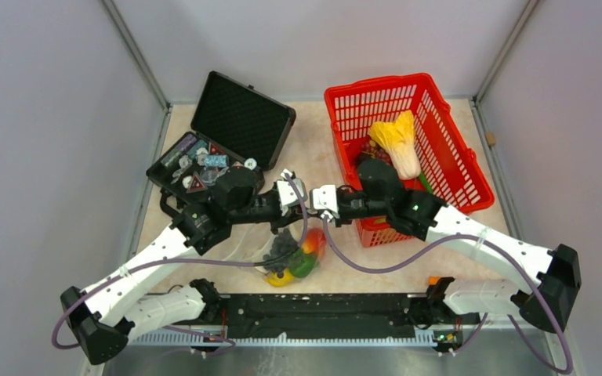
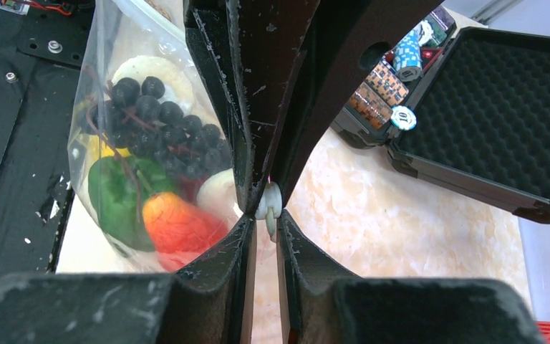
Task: Place the food in the zip-top bag and seal the zipper
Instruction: Zip the zipper food storage bag at the center of the board.
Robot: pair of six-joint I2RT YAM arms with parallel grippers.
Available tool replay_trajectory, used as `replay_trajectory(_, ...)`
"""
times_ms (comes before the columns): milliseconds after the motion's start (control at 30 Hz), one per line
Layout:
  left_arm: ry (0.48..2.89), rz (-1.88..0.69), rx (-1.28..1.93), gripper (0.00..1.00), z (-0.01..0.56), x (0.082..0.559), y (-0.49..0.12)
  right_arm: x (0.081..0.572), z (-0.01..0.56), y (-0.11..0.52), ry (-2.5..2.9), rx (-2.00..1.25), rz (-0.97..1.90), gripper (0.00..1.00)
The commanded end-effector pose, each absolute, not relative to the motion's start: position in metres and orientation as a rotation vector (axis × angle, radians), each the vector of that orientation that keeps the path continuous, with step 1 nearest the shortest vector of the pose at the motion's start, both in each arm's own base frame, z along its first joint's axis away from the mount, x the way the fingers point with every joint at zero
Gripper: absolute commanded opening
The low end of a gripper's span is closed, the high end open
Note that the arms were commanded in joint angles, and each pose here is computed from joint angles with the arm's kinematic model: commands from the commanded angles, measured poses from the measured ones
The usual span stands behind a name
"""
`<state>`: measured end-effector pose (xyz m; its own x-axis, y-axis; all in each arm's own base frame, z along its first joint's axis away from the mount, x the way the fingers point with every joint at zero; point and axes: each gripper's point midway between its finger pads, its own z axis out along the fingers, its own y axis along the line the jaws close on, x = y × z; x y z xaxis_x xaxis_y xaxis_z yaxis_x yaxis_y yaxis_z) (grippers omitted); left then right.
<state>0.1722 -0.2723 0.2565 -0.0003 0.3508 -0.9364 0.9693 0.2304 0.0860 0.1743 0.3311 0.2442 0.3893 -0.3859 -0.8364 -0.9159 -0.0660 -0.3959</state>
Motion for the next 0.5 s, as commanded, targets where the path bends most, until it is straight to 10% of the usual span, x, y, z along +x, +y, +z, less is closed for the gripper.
replay_trajectory(0,1.495,-0.789,1.289,0.0,0.2671,0.1757,-0.2746,0.1687,0.2796,0.3339,1.066,-1.624,0.676,0.14)
replay_trajectory(333,1.492,-0.793,1.3,0.0,0.2693,0.1774,-0.2778,0.1703,0.2791,0.3382,1.066,-1.602,0.691,0.16)
replay_trajectory(467,1.507,-0.783,1.298,0.0,0.267,0.1784,-0.2763,0.1713,0.2759,0.3383,1.078,-1.617,0.686,0.0)
